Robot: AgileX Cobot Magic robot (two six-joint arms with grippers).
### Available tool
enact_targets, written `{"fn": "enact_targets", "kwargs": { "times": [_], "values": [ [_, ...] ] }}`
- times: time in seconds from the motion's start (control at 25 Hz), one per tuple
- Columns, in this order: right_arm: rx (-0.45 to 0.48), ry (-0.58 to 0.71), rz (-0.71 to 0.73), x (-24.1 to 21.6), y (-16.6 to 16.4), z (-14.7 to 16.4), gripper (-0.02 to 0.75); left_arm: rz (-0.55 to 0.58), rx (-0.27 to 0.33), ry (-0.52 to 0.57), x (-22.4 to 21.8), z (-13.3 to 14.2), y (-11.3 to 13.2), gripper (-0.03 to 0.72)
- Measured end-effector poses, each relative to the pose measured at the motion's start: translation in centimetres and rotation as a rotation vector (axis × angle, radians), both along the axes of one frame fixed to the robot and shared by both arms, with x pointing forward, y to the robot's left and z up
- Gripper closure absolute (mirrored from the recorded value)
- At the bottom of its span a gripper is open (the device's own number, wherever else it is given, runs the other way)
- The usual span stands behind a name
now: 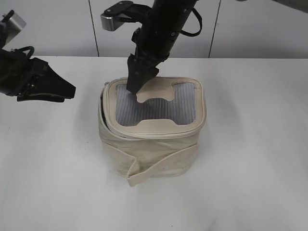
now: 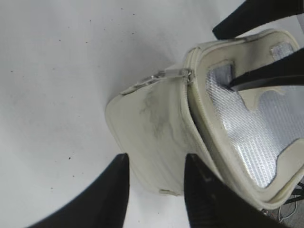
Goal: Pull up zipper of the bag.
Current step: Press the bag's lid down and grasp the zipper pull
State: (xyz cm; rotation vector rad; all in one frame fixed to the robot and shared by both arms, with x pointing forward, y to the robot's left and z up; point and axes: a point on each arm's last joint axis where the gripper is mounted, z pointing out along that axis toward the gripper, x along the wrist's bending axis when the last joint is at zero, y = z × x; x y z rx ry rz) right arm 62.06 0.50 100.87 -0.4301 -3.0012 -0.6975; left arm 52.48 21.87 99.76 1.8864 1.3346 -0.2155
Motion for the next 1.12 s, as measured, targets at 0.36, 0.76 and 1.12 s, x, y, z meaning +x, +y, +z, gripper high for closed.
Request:
{"fn": "enact_targets", "kwargs": {
  "times": [0.36,0.76,1.12],
  "values": [
    [0.002,0.018,0.01,0.4,0.4,-1.1,0.498,-0.001,-0.002,0.001,0.0,0.0,0.0,0.385],
    [0.012,-0.017,0.031,0.9,0.7,-0.7,0.661,-0.008,0.018,-0.051,0.4,0.3,0.1,0.272],
    [0.014,-0.018,0.032,0.9,0.7,-0.7,0.663,-0.091,0.045,-0.217,3.0,2.7,-0.2,0.186]
  ]
}}
